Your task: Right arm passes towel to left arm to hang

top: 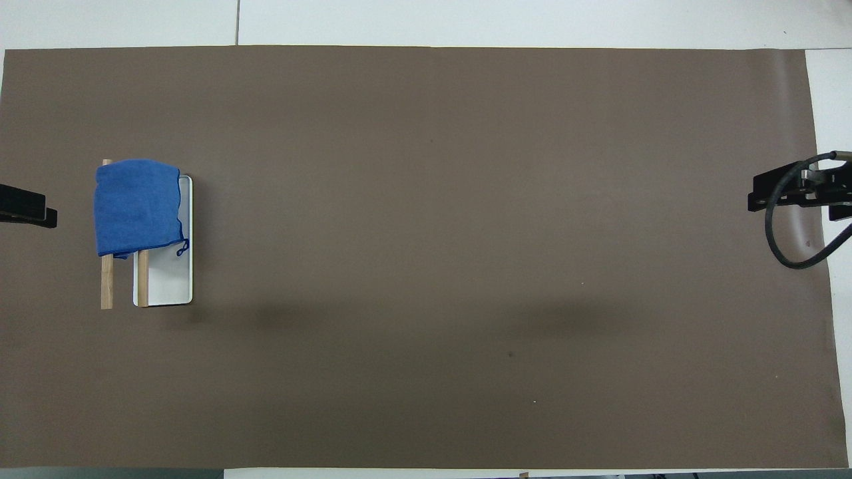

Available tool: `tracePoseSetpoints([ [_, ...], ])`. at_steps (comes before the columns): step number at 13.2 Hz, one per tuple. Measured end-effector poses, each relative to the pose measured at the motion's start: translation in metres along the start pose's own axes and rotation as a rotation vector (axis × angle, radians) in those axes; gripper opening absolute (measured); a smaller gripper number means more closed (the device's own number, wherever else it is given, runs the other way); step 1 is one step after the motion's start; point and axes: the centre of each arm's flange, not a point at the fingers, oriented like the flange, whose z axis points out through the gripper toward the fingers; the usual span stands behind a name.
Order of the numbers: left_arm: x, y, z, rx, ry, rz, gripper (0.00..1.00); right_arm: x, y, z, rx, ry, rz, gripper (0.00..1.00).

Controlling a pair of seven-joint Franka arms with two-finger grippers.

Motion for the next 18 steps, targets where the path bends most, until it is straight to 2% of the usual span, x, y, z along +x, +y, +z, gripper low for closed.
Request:
tracePoseSetpoints([
  [8, 0.0000, 0.0001, 0.0000, 0.000, 0.000, 0.000, 1.00, 0.0000, -0.0001, 0.0000, 0.000, 0.000, -0.003, 1.00],
  [18, 0.0000, 0.0000, 0.0000, 0.000, 0.000, 0.000, 1.00, 0.0003, 0.0037, -0.0001, 0.000, 0.000, -0.088, 1.00],
])
